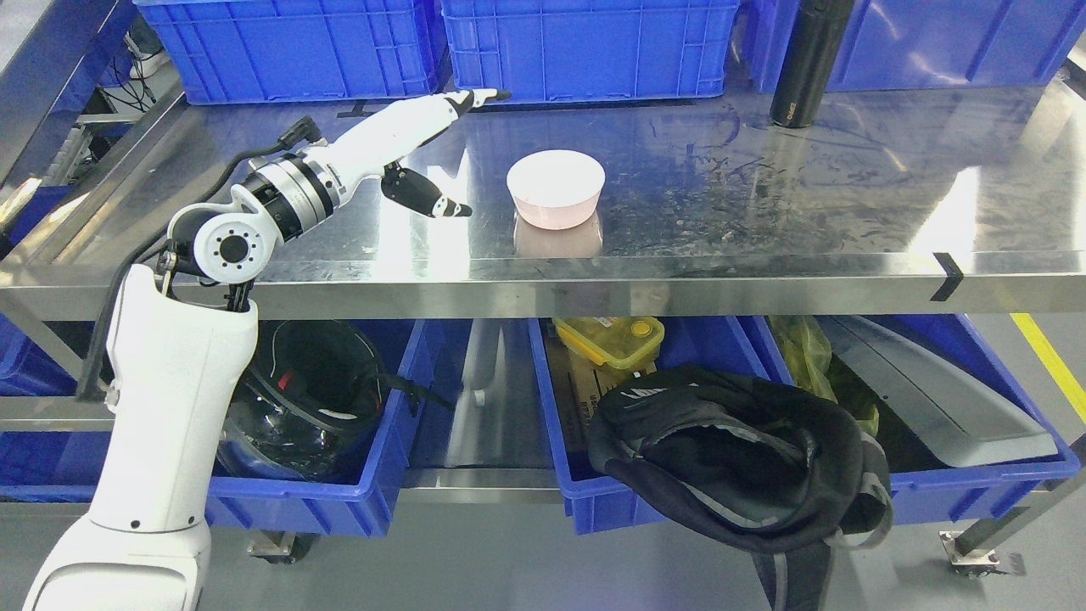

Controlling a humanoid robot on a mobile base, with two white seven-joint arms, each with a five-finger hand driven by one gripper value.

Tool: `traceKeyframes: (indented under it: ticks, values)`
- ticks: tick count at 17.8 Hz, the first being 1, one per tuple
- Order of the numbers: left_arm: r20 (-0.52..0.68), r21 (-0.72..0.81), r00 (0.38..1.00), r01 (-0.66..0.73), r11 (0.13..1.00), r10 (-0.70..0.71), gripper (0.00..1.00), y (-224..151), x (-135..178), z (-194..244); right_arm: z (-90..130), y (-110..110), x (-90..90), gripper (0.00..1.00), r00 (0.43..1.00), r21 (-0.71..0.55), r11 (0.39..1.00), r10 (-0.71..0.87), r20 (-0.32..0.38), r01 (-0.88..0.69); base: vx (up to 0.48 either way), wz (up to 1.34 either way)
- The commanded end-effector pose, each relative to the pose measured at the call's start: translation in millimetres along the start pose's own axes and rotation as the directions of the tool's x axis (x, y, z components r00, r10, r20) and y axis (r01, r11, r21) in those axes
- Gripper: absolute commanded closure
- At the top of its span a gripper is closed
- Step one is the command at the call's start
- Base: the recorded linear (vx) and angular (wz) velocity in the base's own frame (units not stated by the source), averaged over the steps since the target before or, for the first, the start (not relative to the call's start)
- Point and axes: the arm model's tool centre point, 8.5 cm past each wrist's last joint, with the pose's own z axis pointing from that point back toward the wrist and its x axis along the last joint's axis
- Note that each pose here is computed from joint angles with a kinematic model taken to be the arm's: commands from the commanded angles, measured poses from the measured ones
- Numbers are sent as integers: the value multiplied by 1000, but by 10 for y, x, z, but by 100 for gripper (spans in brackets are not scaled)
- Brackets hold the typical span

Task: Stack pink IKEA bowl on shelf middle layer
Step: 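Reach the left hand toward the pink bowl on the steel shelf, then hook the left hand fingers over the pink bowl's rim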

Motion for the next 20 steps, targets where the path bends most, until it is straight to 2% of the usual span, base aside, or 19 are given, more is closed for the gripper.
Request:
traceKeyframes:
  ticks: [1, 5, 9, 14, 15, 17, 20]
  values:
    - [-62, -253, 950, 282, 925, -307, 1, -170, 232, -273, 4, -100, -102, 0, 1000, -16, 1000, 1, -10, -1, 0, 0]
    - [-18, -285, 956, 276, 918, -293, 5, -138, 575, -527, 4, -100, -102, 0, 1000, -15, 1000, 2, -10, -2, 0, 0]
    - [10, -292, 969, 238, 926, -245, 6, -281, 863, -794, 4, -100, -102, 0, 1000, -16, 1000, 1, -10, -1, 0, 0]
    - [-69, -348, 968, 203, 915, -241, 12, -341, 806, -851, 4, -100, -102, 0, 1000, -16, 1000, 1, -10, -1, 0, 0]
    - [-73, -355, 969, 198, 914, -238, 16, -350, 788, -856, 4, -100, -102, 0, 1000, -15, 1000, 2, -10, -2, 0, 0]
    - [-85, -348, 965, 205, 915, -249, 20, -263, 774, -875, 4, -100, -102, 0, 1000, -15, 1000, 2, -10, -2, 0, 0]
    - [-101, -351, 963, 202, 914, -251, 21, -185, 720, -911, 4, -100, -102, 0, 1000, -16, 1000, 1, -10, -1, 0, 0]
